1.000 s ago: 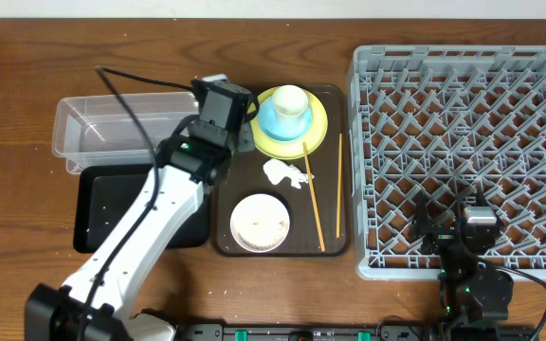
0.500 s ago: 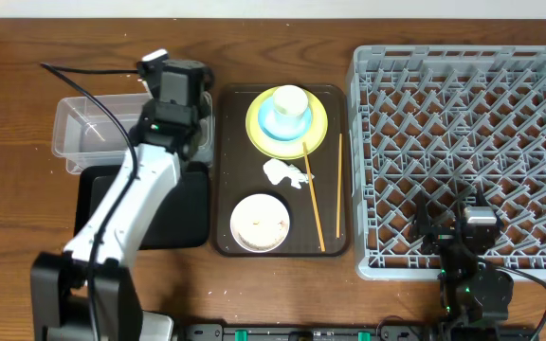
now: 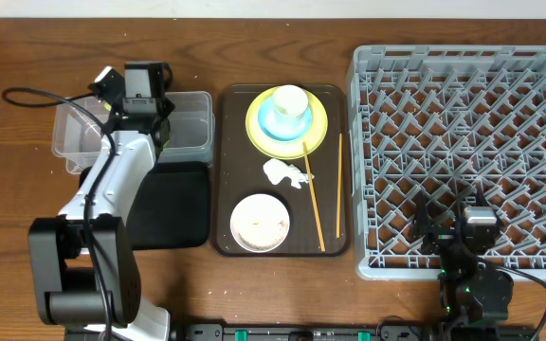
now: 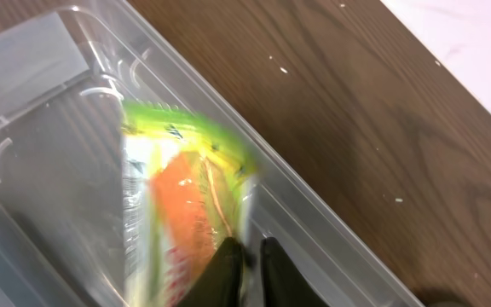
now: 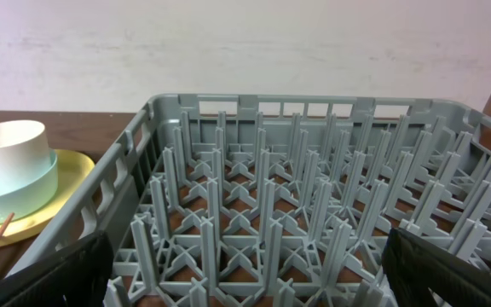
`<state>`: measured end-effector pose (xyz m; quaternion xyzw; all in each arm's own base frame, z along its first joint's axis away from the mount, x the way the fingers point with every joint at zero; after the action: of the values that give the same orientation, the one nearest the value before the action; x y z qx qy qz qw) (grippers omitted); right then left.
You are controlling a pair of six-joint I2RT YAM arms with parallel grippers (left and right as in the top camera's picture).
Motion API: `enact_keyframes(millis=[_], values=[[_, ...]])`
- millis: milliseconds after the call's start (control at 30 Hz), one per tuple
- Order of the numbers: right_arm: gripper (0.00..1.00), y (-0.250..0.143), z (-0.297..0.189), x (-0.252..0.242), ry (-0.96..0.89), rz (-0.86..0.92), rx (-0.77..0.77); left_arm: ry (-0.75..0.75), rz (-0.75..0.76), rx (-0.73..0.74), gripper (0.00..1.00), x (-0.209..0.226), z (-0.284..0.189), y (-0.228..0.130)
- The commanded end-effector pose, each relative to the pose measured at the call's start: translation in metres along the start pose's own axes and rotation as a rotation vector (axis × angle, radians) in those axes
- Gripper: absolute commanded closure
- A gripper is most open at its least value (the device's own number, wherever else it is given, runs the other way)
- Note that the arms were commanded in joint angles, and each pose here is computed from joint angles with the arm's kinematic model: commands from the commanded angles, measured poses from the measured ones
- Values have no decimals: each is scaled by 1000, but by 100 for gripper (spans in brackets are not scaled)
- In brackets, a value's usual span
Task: Sort waste into correct bins and load items into the dishwasher rack
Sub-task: 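Carry the wrapper left and drop it into the clear plastic bin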
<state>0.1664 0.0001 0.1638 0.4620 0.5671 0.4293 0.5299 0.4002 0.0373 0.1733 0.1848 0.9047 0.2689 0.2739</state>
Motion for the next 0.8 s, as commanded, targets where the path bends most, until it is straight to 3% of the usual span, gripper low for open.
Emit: enact_keyframes(millis=[0,100,233,400,600,767], values=[[1,-1,0,1,9,2,4,-3,-56,0,79,1,1,6],[1,-1,0,1,9,2,4,1,-58,-5,55,2,2,9],[1,-1,0,1,9,2,4,-42,-15,-17,54,-3,-13,17],[1,-1,0,1,9,2,4,-216,-9,79,54,-13,-70,30],[1,-1,0,1,9,3,4,-379,21,402,55,1,-141,12],[1,-1,0,1,9,3,4,-325,129,595,58,18,-166,-22]])
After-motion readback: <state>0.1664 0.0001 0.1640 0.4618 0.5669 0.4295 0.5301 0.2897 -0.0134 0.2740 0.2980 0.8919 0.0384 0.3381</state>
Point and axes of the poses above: each gripper's point midway between its finger pads, its own z axis out along the fingers, its own x axis along the line the jaws close on, y = z × x, the point moved 8 cm from there along -z, back along the fingers, and after that the axes turned 12 degrees about -z, right-handed, at the moved point
